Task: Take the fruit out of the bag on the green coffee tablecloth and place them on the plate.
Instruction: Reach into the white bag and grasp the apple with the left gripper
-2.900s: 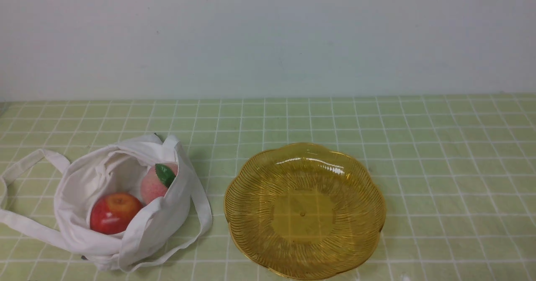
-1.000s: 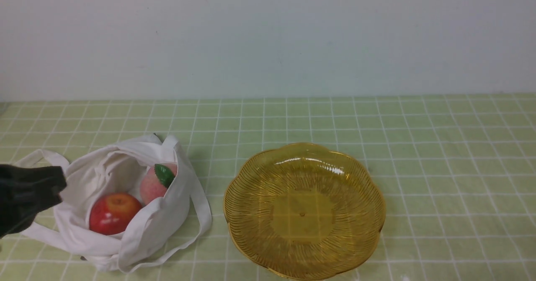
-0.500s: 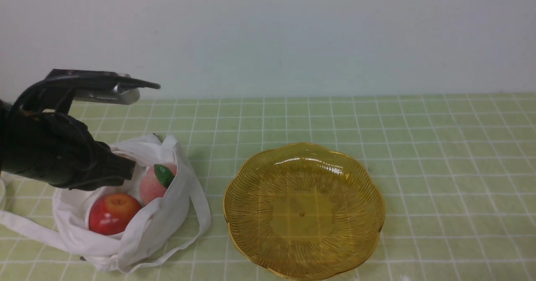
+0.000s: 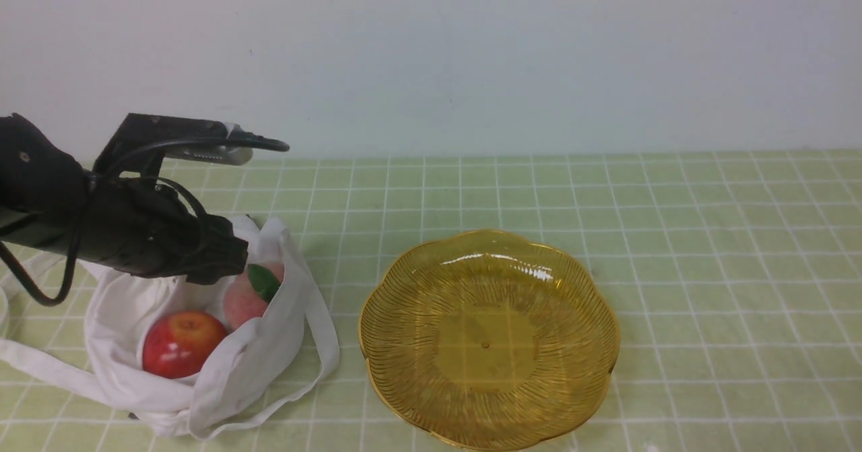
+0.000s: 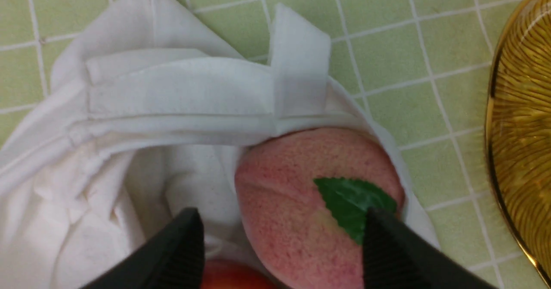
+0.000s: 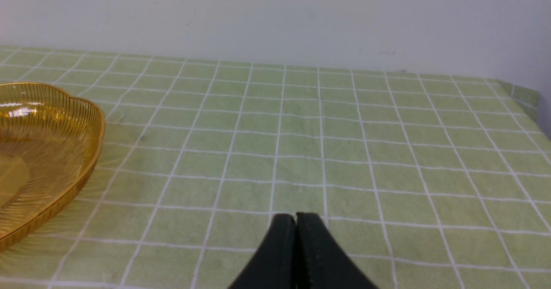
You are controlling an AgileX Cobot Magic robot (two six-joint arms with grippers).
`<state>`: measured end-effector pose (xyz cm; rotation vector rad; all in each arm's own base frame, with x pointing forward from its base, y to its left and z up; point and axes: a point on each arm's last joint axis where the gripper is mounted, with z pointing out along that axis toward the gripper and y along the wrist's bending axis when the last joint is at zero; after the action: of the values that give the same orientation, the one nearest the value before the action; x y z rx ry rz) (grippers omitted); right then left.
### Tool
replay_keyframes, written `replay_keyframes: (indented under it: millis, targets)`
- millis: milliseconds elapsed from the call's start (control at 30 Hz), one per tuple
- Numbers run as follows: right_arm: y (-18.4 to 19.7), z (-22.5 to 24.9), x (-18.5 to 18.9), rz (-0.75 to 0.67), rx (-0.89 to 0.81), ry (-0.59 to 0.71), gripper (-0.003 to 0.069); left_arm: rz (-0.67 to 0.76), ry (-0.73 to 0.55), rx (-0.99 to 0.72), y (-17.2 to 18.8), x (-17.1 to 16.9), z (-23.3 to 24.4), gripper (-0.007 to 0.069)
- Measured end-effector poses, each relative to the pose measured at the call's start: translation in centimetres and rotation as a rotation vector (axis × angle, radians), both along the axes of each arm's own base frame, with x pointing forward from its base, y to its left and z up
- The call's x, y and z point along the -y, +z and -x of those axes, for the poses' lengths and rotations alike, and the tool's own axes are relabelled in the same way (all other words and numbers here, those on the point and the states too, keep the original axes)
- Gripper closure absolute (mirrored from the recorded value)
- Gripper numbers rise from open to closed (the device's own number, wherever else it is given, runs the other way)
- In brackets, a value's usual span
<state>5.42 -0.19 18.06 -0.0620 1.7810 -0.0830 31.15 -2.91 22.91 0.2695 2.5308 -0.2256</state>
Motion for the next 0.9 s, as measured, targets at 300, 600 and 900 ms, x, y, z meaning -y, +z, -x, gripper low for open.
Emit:
replay_keyframes:
  millis: [300,600,900]
  targets:
    - [0.0,0.0,0.0,0.0,0.0,0.0,0.0671,0.043,0.039,-0.057,-2.3,0.2,-1.0,0.0094]
    - [0.0,0.0,0.0,0.0,0.0,0.0,0.0671,0.078,0.007,-0.08,-2.9,2.2,-1.0,0.0094]
    - [0.0,0.0,0.0,0.0,0.0,0.0,0.0671,0.049,0.006,-0.055,-3.5,2.2,-1.5,0.0094]
